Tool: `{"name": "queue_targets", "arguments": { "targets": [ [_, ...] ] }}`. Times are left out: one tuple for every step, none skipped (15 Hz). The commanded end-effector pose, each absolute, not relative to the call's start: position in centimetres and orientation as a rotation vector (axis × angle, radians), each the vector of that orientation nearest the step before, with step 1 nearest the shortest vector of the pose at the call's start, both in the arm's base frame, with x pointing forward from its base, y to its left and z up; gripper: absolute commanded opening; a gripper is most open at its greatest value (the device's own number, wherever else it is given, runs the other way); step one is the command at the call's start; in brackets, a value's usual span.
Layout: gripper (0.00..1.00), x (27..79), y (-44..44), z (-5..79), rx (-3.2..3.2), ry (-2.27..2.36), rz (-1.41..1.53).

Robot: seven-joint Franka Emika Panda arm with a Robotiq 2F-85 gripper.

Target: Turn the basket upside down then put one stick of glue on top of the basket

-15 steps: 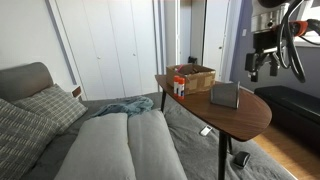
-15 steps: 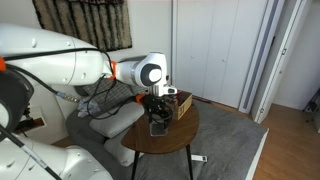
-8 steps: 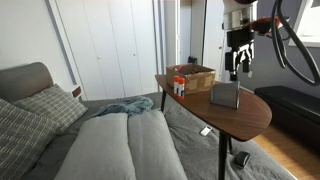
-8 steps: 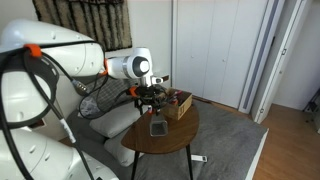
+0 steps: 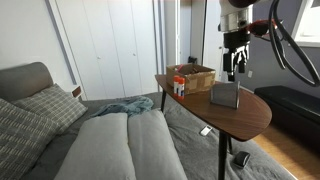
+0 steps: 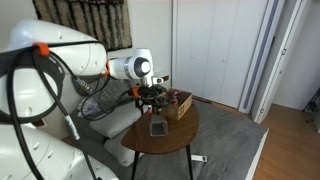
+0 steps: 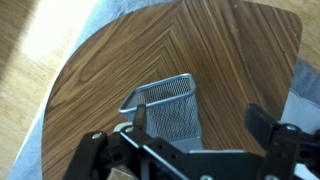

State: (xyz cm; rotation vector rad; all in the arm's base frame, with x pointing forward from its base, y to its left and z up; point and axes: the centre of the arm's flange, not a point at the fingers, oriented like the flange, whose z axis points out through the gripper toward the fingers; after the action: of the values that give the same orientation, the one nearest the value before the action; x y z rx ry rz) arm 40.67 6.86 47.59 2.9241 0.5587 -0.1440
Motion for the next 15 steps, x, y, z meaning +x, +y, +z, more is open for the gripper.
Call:
{"name": "queue_targets", "arguments": {
  "targets": [
    [1.0,43.6,6.9,47.0,2.865,0.764,-0.108],
    [1.0,44.2,6.9,46.8,2.852,0.807,-0.089],
    [1.0,44.9,6.9,46.6,2.849,0.844,-0.074],
    [1.0,45.5,7.0,46.4,2.849,0.868,-0.065],
    [1.0,46.1,7.0,46.1,2.848,0.896,-0.05],
    [1.0,46.7,6.9,45.9,2.846,0.904,-0.047],
    [1.0,47.3,6.7,45.5,2.845,0.907,-0.058],
    [1.0,47.7,6.4,45.2,2.845,0.9,-0.068],
    [1.0,48.0,6.3,44.8,2.851,0.897,-0.075],
    [1.0,48.3,6.2,44.4,2.859,0.897,-0.084],
    [1.0,48.6,6.2,43.9,2.864,0.902,-0.094],
    [1.0,48.8,6.3,43.4,2.865,0.911,-0.105],
    [1.0,48.9,6.3,42.9,2.864,0.917,-0.104],
    [1.0,49.1,6.3,42.5,2.865,0.926,-0.103],
    [1.0,49.2,6.2,42.2,2.862,0.931,-0.107]
  ]
}}
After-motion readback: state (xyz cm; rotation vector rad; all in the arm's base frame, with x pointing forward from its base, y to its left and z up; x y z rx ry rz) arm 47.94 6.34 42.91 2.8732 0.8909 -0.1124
